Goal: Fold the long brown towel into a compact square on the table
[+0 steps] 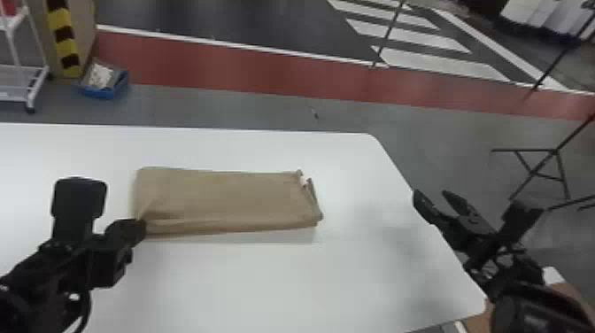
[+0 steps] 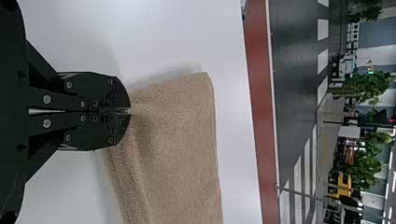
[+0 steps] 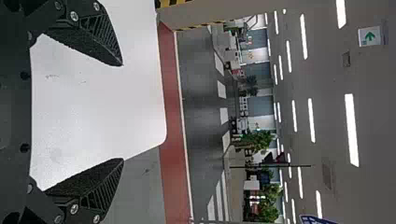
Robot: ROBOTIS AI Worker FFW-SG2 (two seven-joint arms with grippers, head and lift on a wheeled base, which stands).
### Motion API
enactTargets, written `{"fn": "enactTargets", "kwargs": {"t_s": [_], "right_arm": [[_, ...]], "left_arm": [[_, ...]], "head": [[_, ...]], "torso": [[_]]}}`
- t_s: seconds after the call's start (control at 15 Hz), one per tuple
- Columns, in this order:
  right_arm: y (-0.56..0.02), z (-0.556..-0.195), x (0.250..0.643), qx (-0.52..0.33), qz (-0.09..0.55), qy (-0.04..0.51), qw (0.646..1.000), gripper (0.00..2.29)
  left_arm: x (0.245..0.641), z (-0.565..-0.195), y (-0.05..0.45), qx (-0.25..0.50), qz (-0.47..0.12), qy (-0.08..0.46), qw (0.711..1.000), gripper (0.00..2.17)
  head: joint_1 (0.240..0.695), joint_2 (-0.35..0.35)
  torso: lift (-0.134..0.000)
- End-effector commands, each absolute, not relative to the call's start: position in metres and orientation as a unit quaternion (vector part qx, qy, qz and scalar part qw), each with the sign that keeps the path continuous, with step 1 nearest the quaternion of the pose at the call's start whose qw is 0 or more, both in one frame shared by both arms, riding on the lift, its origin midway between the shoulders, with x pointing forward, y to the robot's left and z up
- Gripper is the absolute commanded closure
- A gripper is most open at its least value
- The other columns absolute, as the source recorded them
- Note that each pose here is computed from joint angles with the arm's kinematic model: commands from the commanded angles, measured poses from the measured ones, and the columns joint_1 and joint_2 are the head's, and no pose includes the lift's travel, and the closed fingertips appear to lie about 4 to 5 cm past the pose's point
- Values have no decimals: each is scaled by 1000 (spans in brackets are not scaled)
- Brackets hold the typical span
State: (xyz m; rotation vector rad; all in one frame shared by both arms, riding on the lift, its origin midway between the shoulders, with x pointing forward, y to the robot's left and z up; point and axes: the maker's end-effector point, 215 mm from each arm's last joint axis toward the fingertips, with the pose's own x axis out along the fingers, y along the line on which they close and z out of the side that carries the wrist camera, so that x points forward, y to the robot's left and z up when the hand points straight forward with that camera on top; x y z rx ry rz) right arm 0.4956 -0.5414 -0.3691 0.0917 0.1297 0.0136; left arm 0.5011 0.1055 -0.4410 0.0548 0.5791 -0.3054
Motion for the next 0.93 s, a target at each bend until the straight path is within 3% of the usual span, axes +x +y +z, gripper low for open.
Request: {"fn": "enactTargets", "kwargs": {"t_s": [0.0,0.2,0.27,0.47,0.53,0.87], "right_arm": [[-538,-368,498,46,10,64,997,171],[-533,-368,502,48,13,63,997,171],[-530,-370,502,49,15,65,997,171],[-519,-374,507,57,24,72,995,171],[-515,-375,509,58,27,74,995,171],[-477,-378,536,83,48,93,991,174]], "left_arm": [[490,-443,107,28,-151,294,943,1423],[486,-440,113,24,-146,292,945,1420],[488,-439,114,24,-145,290,946,1308],[493,-420,122,27,-142,272,951,134],[493,-410,127,33,-137,260,955,53],[507,-357,162,71,-107,206,970,80]], "head": [[695,-350],[695,-350],[695,-350],[695,-350],[695,-350],[695,-350]], "torso": [[-128],[-128],[-128],[-128],[-128],[-128]]}}
